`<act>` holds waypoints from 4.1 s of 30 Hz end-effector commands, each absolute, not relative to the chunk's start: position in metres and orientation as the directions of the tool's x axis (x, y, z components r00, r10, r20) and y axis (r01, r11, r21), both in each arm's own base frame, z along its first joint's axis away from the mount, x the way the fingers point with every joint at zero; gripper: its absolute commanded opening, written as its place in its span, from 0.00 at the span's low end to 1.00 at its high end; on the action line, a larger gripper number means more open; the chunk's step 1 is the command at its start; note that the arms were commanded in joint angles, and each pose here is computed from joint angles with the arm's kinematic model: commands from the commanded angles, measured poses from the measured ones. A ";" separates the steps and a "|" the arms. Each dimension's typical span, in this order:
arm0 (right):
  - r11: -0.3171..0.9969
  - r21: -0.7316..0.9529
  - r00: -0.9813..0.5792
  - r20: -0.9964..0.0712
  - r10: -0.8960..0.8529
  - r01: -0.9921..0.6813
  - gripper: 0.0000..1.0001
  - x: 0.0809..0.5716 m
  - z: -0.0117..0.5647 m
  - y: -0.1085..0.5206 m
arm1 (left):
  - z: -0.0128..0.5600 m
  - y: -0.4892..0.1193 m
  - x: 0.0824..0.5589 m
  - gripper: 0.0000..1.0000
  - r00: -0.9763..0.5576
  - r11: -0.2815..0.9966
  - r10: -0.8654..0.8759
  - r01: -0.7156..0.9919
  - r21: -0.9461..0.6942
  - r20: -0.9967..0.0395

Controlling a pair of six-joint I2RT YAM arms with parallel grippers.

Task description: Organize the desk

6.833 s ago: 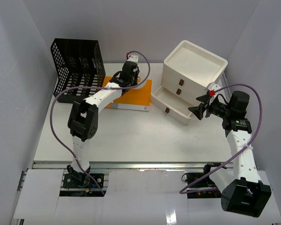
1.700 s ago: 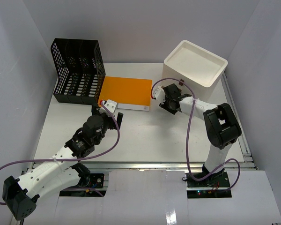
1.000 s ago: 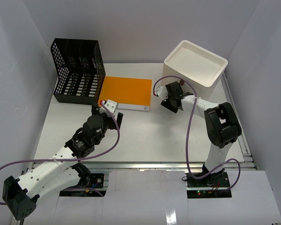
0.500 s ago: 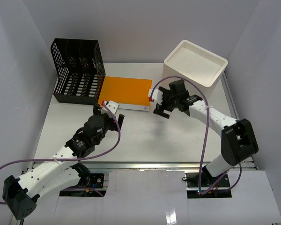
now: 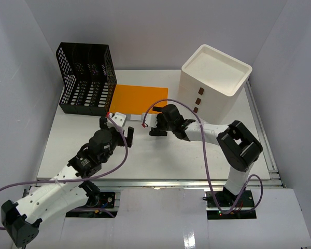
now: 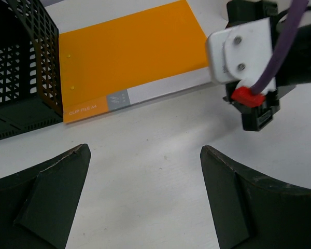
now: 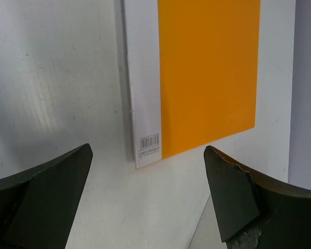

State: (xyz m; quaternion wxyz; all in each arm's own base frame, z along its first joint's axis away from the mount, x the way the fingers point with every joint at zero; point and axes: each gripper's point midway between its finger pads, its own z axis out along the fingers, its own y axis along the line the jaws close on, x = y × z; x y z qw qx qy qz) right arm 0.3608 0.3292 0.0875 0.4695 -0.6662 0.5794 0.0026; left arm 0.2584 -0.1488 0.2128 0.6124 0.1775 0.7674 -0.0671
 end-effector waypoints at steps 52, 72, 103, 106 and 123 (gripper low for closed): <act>0.178 -0.422 0.219 -0.733 -0.644 -0.889 0.09 0.286 0.100 0.311 | 0.106 -0.213 0.311 0.98 -0.413 0.432 -0.857 -0.249 -0.867 -0.308; 0.145 -0.338 0.204 -0.802 -0.561 -0.930 0.08 0.250 0.117 0.308 | 0.104 -0.209 0.359 0.77 -0.355 0.390 -0.891 -0.274 -0.879 -0.284; -0.034 -0.322 0.304 -0.846 -0.439 -0.946 0.90 0.217 0.172 0.249 | 0.240 -0.167 0.328 0.00 -0.177 0.882 -0.332 0.289 -0.371 -0.927; 0.021 -0.324 0.283 -0.854 -0.437 -0.946 0.90 0.226 0.178 0.240 | 0.268 -0.154 0.323 0.00 -0.103 0.918 -0.240 0.299 -0.261 -0.965; 0.156 -0.321 0.233 -0.879 -0.417 -0.934 0.90 0.245 0.179 0.222 | 0.434 -0.075 0.351 0.00 0.208 0.992 -0.091 0.103 -0.070 -0.974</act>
